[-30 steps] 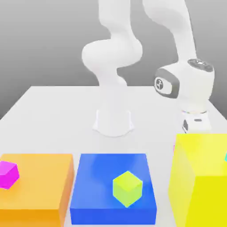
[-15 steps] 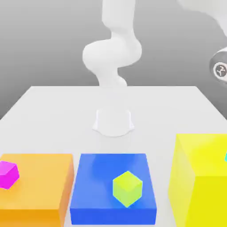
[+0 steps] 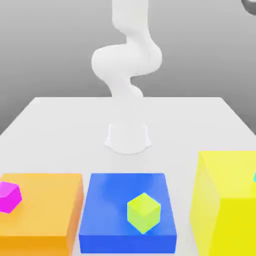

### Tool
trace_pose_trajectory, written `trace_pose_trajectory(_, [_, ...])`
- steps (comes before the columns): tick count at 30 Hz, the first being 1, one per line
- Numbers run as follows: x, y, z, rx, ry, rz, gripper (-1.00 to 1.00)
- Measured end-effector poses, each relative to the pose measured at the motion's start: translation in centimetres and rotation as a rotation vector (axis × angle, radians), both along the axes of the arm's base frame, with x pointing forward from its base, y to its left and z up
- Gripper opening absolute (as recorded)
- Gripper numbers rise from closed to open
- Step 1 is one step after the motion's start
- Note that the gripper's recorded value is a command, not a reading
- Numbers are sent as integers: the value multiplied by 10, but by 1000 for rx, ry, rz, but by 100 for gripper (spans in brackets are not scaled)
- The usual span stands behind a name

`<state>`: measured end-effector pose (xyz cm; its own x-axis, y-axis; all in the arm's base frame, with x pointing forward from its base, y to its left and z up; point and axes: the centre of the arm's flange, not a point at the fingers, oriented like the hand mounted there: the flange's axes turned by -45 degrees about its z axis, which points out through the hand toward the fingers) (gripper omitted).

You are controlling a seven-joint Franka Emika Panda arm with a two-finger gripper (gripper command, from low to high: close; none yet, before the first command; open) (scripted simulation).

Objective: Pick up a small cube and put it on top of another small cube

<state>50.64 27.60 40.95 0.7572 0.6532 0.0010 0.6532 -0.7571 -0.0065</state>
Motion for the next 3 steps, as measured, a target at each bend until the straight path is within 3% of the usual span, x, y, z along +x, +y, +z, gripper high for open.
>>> trace_pose_trajectory(3, [0, 0, 0, 0, 0, 0, 100])
